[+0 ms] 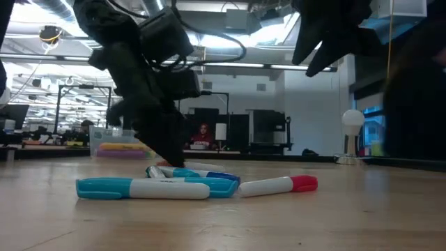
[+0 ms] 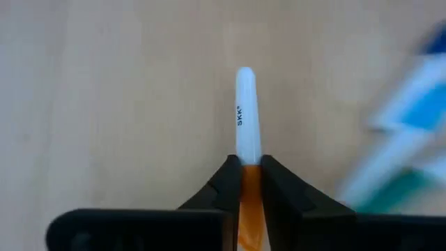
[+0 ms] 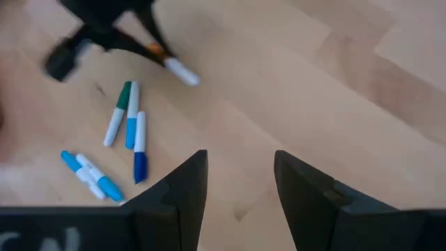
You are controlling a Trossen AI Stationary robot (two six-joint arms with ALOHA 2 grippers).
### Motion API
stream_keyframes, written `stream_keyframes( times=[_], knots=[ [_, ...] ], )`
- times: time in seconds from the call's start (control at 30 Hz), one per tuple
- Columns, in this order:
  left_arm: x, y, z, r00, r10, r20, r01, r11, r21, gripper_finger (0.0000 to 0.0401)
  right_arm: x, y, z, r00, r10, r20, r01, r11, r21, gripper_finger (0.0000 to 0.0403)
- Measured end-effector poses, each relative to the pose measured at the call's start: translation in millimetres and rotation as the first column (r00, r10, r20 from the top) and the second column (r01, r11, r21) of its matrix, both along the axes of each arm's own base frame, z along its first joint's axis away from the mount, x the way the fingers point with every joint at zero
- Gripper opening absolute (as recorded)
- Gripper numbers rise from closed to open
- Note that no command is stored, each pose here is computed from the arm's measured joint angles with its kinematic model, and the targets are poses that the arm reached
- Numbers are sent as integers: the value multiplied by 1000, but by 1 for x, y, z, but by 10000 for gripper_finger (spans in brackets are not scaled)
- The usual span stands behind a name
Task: Pick & Place Markers
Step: Put the orange pen into the orange bin
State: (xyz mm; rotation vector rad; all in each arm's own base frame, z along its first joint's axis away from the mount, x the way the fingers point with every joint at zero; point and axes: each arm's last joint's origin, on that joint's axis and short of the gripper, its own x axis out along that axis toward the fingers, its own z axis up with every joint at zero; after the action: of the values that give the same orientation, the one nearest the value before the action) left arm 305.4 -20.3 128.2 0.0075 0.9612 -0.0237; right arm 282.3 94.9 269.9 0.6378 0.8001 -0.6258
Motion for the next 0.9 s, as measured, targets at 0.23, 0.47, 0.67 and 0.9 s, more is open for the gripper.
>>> stream_keyframes(
  times=[0.23,0.47,0.67,0.9],
  knots=[
    [-54,-32,73,975,-218,-45,180,894,-411,38,7,-19,1,1000,2,-5,-2,999,-39,166],
    [-135,-87,124,920,-332,-208,116,738,-665,39,17,-37,4,998,60,7,-60,996,-71,166],
    [-167,-121,91,851,-324,-414,9,796,-605,56,25,-54,7,998,10,69,-5,998,-68,166],
    [-167,-133,66,802,-237,-548,-145,812,-565,67,29,-60,9,995,61,84,-56,996,-69,166]
  ],
)
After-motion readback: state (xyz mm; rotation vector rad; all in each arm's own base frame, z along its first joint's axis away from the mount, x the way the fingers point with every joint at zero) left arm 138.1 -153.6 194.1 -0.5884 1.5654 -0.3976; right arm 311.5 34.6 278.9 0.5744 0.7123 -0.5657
